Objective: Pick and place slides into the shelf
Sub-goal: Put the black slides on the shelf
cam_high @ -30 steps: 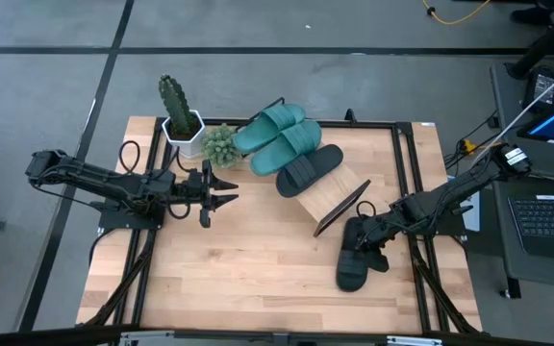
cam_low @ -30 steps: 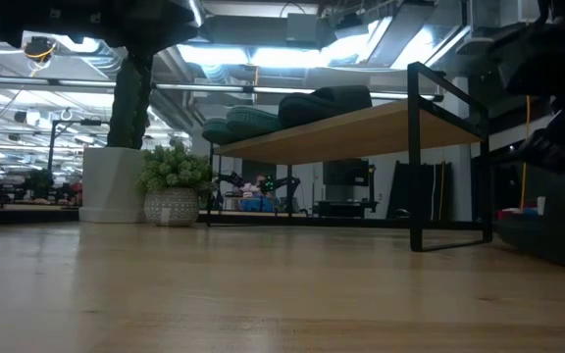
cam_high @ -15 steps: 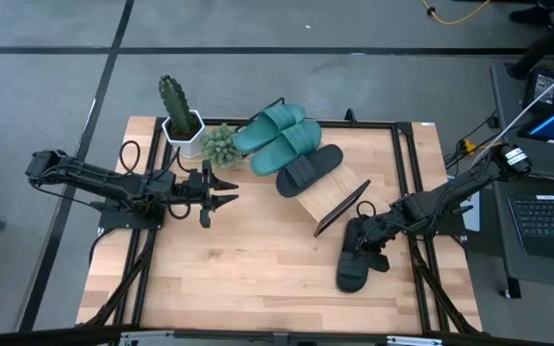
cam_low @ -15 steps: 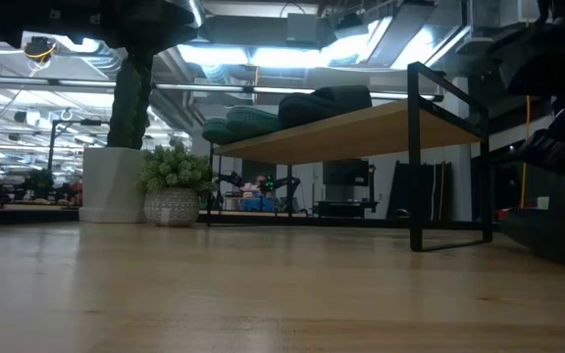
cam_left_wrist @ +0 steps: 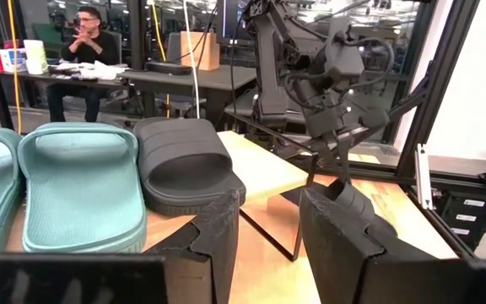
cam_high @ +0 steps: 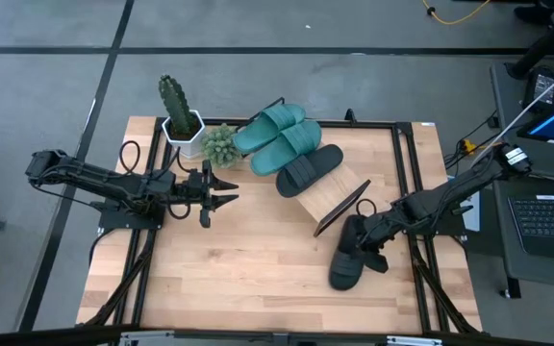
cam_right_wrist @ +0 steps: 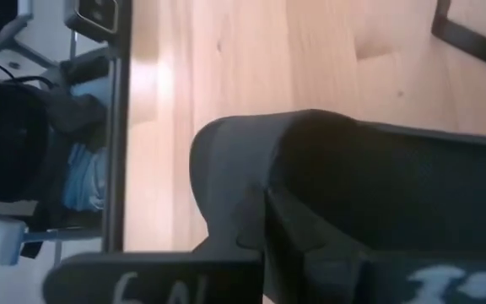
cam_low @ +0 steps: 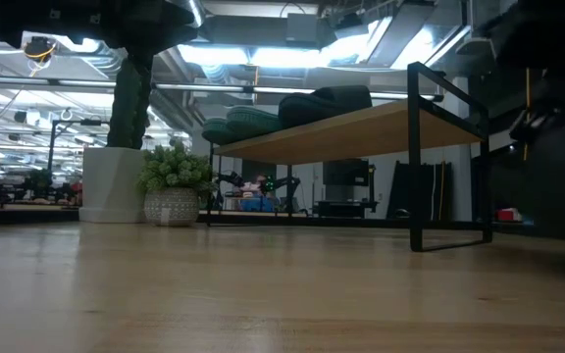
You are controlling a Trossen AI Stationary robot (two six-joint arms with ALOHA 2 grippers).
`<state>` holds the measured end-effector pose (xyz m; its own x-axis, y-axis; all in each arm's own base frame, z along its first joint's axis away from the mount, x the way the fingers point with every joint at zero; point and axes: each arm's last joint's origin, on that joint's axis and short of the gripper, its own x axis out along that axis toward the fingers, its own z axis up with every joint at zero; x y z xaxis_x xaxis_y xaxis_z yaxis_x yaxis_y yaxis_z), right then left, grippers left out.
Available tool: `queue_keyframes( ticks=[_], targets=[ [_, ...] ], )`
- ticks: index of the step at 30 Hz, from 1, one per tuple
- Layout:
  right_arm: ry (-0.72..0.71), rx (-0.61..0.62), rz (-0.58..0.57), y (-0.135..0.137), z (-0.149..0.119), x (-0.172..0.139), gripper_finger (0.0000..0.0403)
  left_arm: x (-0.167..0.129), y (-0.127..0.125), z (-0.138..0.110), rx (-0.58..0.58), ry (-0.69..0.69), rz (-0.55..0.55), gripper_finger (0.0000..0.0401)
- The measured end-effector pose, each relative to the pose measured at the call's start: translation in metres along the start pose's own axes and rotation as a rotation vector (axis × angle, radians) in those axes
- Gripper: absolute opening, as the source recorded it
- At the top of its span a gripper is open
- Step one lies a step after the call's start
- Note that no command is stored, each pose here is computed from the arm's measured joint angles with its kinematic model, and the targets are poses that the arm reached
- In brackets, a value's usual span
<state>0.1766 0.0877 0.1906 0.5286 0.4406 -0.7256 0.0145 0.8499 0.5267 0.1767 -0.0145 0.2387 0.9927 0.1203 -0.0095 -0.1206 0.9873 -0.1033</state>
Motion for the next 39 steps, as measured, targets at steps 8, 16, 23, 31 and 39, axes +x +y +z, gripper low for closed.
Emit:
queue_keyframes(
  ticks=[8,16,23,31,39],
  targets=[
    [-0.031,0.016,0.055,0.024,0.016,-0.013,0.0003,0.0,0.0,0.0,0.0,0.001,0.0,0.0119],
    [-0.12,-0.018,0.061,0.059,0.029,-0.034,0.0002,0.0,0.0,0.0,0.001,0.002,0.0,0.0119],
    [-0.208,-0.055,-0.135,0.079,0.037,-0.063,0.0002,0.0,0.0,0.0,0.001,0.002,0.0,0.0119],
    [-0.327,-0.062,-0.247,0.082,0.052,-0.08,0.0002,0.0,0.0,0.0,0.001,0.002,0.0,0.0119],
    [-0.408,-0.103,-0.314,0.072,0.078,-0.097,0.0002,0.0,0.0,0.0,0.002,0.002,0.0,0.0119]
  ],
)
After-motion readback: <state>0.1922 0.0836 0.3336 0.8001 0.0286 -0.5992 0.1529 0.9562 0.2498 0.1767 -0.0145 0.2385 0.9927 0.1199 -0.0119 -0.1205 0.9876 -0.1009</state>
